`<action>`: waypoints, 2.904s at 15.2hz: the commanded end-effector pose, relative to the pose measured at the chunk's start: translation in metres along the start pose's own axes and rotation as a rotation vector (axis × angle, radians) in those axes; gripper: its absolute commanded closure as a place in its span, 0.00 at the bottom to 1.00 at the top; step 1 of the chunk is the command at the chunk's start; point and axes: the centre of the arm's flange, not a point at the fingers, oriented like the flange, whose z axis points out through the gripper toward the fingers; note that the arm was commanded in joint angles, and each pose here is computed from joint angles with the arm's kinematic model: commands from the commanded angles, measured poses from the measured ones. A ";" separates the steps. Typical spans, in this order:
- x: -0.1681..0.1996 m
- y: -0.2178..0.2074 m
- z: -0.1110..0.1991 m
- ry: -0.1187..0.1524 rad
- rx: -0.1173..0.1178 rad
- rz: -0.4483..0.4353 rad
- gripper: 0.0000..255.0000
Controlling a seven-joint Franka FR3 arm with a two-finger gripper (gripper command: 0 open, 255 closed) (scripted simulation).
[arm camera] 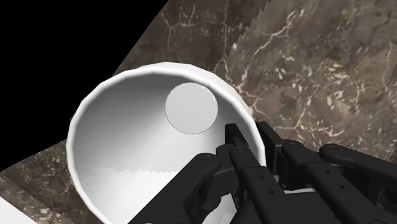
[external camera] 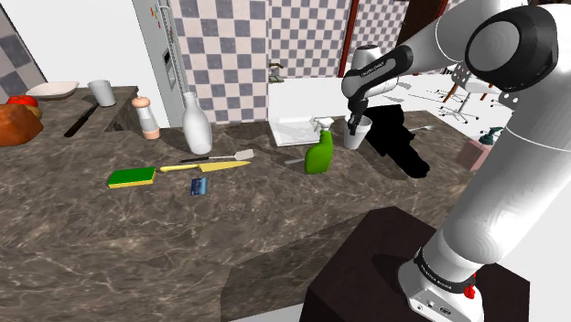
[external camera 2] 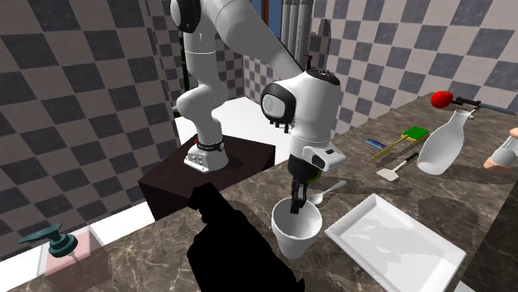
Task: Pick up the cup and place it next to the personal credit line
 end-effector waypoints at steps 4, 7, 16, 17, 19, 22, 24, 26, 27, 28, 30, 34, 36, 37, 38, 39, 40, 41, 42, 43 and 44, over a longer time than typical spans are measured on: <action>-0.001 0.001 -0.009 -0.002 0.002 0.000 1.00; -0.002 0.003 -0.025 -0.002 0.002 0.000 1.00; -0.005 0.010 -0.072 -0.002 0.002 0.000 1.00; -0.005 0.011 -0.077 -0.002 0.002 0.000 1.00; -0.006 0.012 -0.087 -0.002 0.002 0.000 1.00; -0.007 0.014 -0.103 -0.002 0.002 0.000 1.00; -0.007 0.016 -0.114 -0.002 0.002 0.000 1.00; -0.008 0.017 -0.124 -0.002 0.002 0.000 1.00; -0.008 0.018 -0.129 -0.002 0.002 0.000 1.00; -0.009 0.019 -0.134 -0.002 0.002 0.000 1.00; -0.009 0.020 -0.145 -0.002 0.002 0.000 1.00; -0.011 0.023 -0.166 -0.002 0.002 0.000 1.00; -0.011 0.025 -0.176 -0.002 0.002 0.000 1.00; -0.012 0.026 -0.181 -0.002 0.002 0.000 1.00; -0.012 0.026 -0.187 -0.002 0.002 0.000 1.00; -0.012 0.027 -0.192 -0.002 0.002 0.000 1.00; -0.013 0.028 -0.197 -0.002 0.002 0.000 1.00; -0.013 0.028 -0.202 -0.002 0.002 0.000 1.00; -0.013 0.029 -0.203 -0.002 0.002 0.000 1.00; -0.008 0.017 -0.205 -0.002 0.002 0.000 1.00; -0.003 0.005 -0.207 -0.002 0.002 0.000 1.00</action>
